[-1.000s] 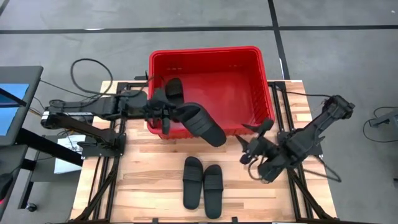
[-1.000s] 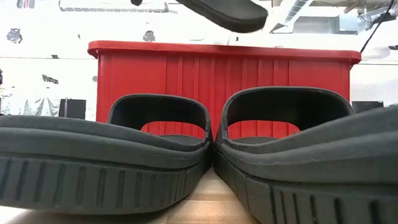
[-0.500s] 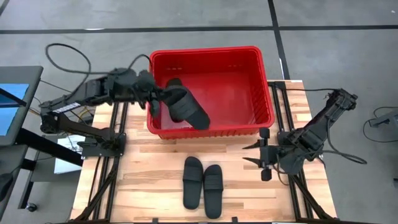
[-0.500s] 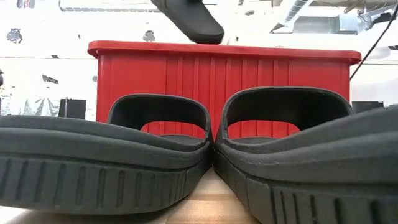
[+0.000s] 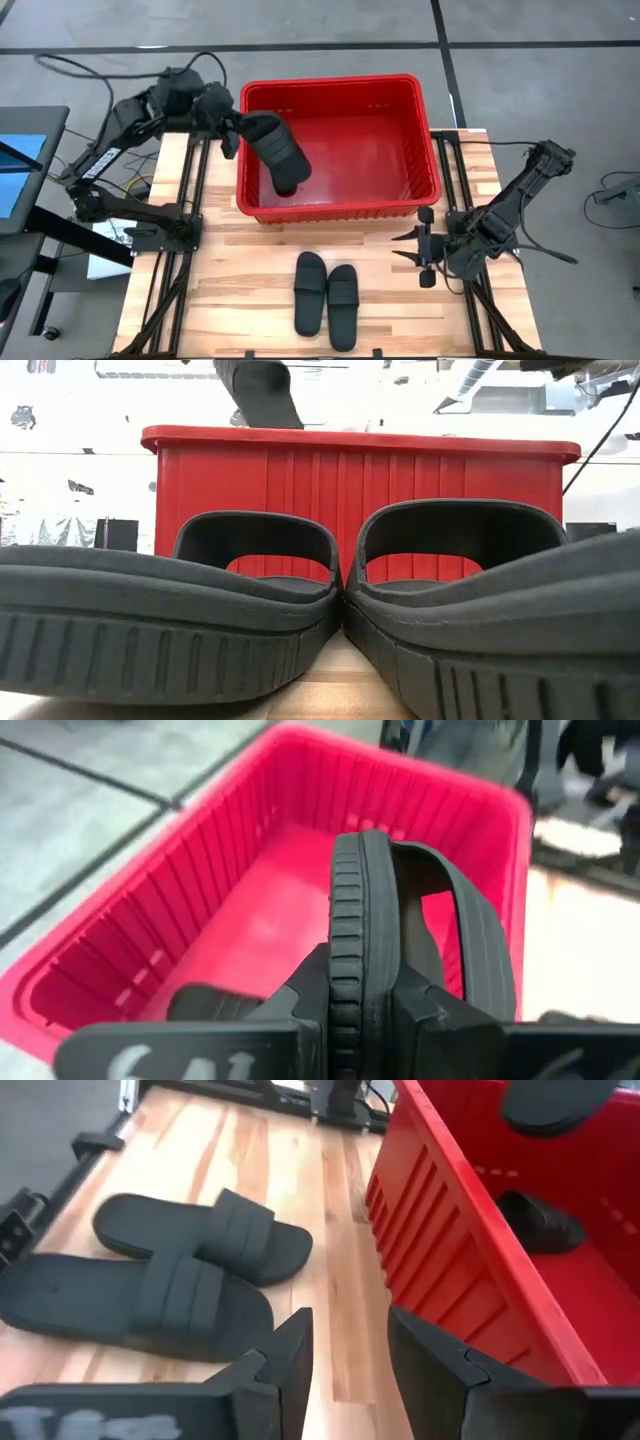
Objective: Pick and place slides into bin
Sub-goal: Put the black slides into the red bin
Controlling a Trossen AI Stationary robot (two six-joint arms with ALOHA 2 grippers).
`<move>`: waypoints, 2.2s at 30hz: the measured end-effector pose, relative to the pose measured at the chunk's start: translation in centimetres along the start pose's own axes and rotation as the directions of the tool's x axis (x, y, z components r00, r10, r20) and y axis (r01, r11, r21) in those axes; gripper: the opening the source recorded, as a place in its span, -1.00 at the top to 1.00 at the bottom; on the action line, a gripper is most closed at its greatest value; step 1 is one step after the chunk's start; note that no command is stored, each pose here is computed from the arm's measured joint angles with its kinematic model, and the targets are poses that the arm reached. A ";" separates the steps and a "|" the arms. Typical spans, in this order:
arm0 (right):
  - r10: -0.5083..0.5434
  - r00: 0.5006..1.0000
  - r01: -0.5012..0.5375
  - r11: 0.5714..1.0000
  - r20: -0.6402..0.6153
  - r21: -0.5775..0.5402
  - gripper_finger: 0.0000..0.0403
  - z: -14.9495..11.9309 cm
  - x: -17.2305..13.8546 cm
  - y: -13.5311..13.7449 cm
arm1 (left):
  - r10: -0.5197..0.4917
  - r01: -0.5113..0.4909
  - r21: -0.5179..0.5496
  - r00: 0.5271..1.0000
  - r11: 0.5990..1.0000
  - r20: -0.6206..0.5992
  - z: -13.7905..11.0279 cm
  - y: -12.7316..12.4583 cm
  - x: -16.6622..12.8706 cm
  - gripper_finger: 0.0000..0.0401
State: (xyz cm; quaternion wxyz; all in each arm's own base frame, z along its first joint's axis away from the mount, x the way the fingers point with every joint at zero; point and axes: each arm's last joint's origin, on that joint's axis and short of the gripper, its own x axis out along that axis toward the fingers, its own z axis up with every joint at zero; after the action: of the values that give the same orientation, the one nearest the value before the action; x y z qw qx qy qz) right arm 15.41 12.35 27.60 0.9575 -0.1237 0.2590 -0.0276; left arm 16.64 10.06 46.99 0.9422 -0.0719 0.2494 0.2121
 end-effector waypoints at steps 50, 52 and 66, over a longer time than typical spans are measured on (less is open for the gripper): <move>-0.164 0.983 0.175 0.969 -0.077 0.172 0.39 -0.4 2.5 -3.1 | -0.205 0.255 0.091 0.906 0.963 -0.370 0.5 6.7 9.7 0.85; -0.164 0.984 0.175 0.969 -0.076 0.173 0.39 -0.3 2.5 -3.1 | -0.205 0.256 0.090 0.901 0.962 -0.382 0.3 6.7 10.0 0.85; -0.163 0.984 0.176 0.959 -0.076 0.224 0.39 -0.3 2.5 -3.1 | -0.188 0.246 0.075 0.875 0.966 -0.446 -1.2 6.6 11.3 0.85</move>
State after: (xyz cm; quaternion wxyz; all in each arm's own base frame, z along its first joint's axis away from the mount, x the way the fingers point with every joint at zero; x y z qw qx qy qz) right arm 17.47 8.97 26.85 0.9517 -0.0332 0.2696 -0.1428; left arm 22.15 19.87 40.11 0.8830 -0.0836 0.4570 0.0667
